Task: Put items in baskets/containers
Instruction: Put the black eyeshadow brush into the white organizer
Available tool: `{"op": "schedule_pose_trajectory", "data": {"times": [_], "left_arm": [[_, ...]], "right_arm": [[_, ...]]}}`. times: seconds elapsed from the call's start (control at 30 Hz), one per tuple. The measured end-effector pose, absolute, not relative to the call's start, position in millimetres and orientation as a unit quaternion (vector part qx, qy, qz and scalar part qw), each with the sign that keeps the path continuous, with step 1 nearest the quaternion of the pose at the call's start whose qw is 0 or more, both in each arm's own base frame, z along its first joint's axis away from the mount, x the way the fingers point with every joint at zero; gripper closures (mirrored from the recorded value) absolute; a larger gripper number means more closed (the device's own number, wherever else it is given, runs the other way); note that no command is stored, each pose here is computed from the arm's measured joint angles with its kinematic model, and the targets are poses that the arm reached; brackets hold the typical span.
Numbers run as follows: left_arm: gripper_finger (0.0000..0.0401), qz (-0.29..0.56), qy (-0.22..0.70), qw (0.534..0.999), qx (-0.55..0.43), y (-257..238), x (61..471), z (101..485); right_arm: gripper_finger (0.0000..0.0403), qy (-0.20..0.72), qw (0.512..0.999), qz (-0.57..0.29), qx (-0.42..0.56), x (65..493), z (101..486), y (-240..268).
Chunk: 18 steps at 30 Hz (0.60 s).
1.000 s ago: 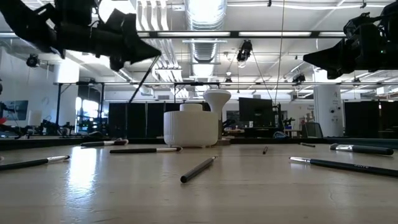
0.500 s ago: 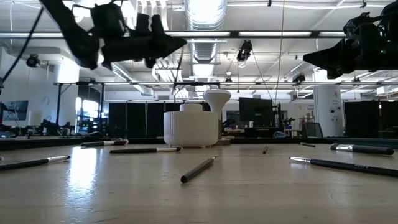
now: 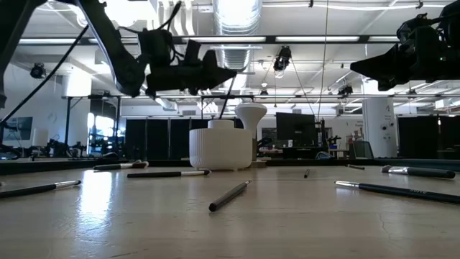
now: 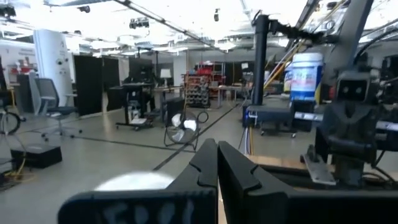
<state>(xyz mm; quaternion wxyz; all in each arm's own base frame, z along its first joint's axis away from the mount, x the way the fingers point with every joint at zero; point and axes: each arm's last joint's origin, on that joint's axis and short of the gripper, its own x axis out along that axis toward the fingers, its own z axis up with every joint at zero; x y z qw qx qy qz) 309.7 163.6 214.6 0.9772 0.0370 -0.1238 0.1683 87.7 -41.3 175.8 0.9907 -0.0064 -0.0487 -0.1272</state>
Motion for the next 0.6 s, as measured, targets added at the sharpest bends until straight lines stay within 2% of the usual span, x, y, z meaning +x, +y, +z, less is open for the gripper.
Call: {"op": "schedule_pose_trajectory", "data": {"times": [0.4,0.6], "left_arm": [[0.0399,0.17,-0.094,0.981,-0.01,167.8,314.8,192.8],[0.0374,0.18,-0.08,0.98,-0.029,167.8,315.0,190.6]], "right_arm": [[0.0394,-0.049,0.991,-0.127,-0.007,87.7,175.8,-41.3],[0.0394,-0.049,0.991,-0.127,-0.006,87.7,176.0,-41.3]]}}
